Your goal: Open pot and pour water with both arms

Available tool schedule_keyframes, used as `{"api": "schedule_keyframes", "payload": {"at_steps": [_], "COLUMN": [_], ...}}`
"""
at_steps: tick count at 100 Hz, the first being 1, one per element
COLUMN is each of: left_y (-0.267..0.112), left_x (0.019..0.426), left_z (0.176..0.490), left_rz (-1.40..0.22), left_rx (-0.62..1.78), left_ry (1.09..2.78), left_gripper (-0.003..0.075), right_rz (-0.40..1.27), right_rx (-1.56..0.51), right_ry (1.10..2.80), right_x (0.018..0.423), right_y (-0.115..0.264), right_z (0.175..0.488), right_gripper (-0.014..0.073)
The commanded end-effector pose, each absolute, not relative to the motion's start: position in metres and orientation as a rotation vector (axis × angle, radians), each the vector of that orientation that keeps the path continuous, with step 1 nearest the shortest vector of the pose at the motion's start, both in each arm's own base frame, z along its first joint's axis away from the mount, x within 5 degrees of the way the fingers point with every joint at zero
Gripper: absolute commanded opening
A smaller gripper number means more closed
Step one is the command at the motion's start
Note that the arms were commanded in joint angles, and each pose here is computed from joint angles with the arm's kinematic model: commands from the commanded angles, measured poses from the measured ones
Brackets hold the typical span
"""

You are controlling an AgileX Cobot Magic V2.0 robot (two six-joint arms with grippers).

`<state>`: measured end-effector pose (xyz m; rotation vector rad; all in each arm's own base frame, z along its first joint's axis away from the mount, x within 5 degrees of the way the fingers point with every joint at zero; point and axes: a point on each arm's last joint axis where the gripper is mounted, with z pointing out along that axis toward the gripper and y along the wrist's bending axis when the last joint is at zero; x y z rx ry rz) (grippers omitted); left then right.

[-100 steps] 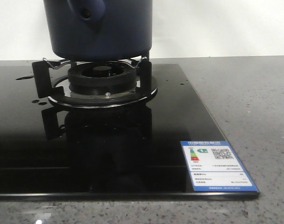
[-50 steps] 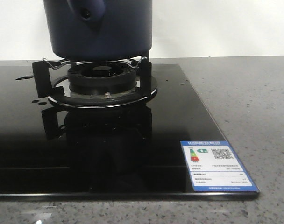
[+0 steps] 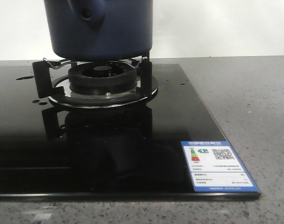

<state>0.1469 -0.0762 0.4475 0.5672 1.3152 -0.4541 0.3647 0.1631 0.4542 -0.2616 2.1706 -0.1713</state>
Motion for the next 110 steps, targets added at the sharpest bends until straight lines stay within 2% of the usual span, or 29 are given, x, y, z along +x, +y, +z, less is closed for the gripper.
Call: {"api": "schedule_keyframes", "payload": {"at_steps": [1, 23, 37, 46, 56, 68, 94, 110], "left_y": [-0.078, -0.082, -0.085, -0.087, -0.093, -0.103, -0.114, -0.126], "left_x": [0.146, 0.157, 0.169, 0.175, 0.179, 0.183, 0.205, 0.218], "left_z": [0.459, 0.452, 0.446, 0.442, 0.438, 0.435, 0.431, 0.429], "left_rz": [-0.504, -0.509, -0.517, -0.518, -0.512, -0.511, -0.573, -0.662], "left_rx": [0.522, 0.530, 0.528, 0.530, 0.570, 0.628, 0.602, 0.649], "left_ry": [1.288, 1.323, 1.358, 1.377, 1.382, 1.368, 1.408, 1.353], "left_gripper": [0.0231, 0.0231, 0.0231, 0.0231, 0.0231, 0.0231, 0.0231, 0.0231], "right_rz": [-0.051, 0.009, 0.120, 0.098, 0.045, 0.055, 0.065, 0.062], "right_rx": [-0.122, 0.020, 0.149, 0.188, 0.196, 0.242, 0.256, 0.259], "right_ry": [2.113, 2.340, 2.418, 2.483, 2.570, 2.647, 2.678, 2.671], "right_x": [0.347, 0.353, 0.357, 0.355, 0.351, 0.344, 0.322, 0.303], "right_y": [0.122, 0.047, 0.014, 0.000, -0.010, -0.018, -0.017, -0.016], "right_z": [0.493, 0.479, 0.460, 0.443, 0.420, 0.392, 0.354, 0.332], "right_gripper": [-0.0044, -0.0044, -0.0043, -0.0043, -0.0043, -0.0043, -0.0043, -0.0043]}}
